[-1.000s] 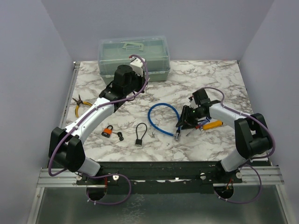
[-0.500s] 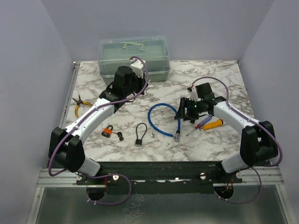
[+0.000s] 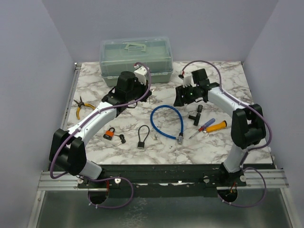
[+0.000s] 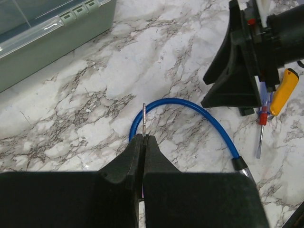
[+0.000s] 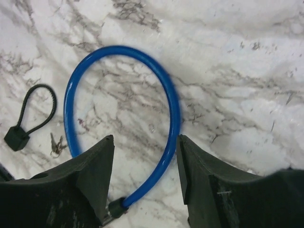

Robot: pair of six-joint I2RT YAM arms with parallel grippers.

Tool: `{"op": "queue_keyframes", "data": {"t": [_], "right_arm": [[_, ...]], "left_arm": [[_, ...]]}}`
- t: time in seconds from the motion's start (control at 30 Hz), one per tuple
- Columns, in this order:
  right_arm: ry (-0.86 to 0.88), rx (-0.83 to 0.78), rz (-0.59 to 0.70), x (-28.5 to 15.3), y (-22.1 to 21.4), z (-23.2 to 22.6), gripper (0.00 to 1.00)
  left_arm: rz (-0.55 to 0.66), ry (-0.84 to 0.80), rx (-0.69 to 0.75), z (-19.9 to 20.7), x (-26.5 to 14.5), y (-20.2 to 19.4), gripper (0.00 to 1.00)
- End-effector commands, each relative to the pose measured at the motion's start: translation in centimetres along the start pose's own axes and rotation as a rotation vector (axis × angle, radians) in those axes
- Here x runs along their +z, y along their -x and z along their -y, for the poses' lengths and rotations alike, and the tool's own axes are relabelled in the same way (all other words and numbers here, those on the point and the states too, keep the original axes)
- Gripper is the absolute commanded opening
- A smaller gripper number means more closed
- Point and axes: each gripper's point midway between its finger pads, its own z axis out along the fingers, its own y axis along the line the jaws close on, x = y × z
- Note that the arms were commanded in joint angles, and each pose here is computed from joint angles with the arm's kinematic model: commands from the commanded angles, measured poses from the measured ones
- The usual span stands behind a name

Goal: Lock with the key
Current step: Move the lock to the center of the board.

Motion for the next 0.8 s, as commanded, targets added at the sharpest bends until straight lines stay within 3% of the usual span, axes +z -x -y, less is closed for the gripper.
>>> {"op": "queue_keyframes", "data": {"t": [0.0, 0.37, 0.53, 0.77], "right_arm": [[-0.010, -0.067, -0.011, 2.4, 1.5, 1.5, 0.59], [-0.031, -0.072, -0.097, 6.0, 0.5, 3.8, 0.64], [-0.067, -0.121, -0.143, 6.5, -1.7, 4.4, 0.54], [-0.046, -0.136, -0.168, 6.2, -3.6, 3.5, 0.52]], "left_arm": [[0.020, -0.016, 0.004, 0.1, -1.2, 0.8, 0.00], [0.020, -0.019, -0.002, 0.2, -2.2, 0.7, 0.00], [0.022, -0.014, 0.014, 0.1, -2.1, 0.9, 0.00], [0.005, -0.024, 0.001, 0.1, -1.5, 0.4, 0.00]]}}
